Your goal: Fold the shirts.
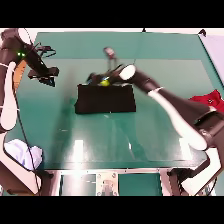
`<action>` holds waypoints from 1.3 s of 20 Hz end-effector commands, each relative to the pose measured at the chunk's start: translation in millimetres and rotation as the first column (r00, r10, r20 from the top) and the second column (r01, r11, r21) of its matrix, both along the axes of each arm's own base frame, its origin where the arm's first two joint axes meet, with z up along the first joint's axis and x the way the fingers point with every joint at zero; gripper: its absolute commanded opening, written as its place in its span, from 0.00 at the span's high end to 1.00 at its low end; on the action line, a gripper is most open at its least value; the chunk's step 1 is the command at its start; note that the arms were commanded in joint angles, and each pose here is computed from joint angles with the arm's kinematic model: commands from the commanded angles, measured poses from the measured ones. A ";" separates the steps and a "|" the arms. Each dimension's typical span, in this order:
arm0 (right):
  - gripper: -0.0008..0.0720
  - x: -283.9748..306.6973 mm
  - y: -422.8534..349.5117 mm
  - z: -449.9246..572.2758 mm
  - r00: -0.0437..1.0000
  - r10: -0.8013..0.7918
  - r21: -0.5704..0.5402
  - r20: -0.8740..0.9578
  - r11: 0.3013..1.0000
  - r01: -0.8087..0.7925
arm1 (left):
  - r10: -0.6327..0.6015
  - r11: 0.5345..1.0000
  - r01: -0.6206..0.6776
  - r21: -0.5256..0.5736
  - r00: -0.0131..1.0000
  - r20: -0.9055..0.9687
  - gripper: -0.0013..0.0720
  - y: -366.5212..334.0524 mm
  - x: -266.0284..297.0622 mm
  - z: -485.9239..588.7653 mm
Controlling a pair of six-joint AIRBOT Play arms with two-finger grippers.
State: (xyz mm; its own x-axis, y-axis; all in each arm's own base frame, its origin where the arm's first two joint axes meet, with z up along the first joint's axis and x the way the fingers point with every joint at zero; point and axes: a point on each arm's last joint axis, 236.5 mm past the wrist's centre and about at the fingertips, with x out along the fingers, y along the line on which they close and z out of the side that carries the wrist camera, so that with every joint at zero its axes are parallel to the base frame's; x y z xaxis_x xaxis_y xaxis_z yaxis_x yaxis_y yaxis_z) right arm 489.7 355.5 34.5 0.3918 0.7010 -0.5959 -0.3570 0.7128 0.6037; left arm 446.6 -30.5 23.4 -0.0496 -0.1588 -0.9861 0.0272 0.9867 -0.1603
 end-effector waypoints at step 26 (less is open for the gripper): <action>0.97 17.6 -306.0 183.3 0.950 -0.307 0.311 -0.053 0.899 0.308 | 0.010 1.000 -0.010 -0.001 1.000 0.008 0.95 -0.1 2.1 -0.1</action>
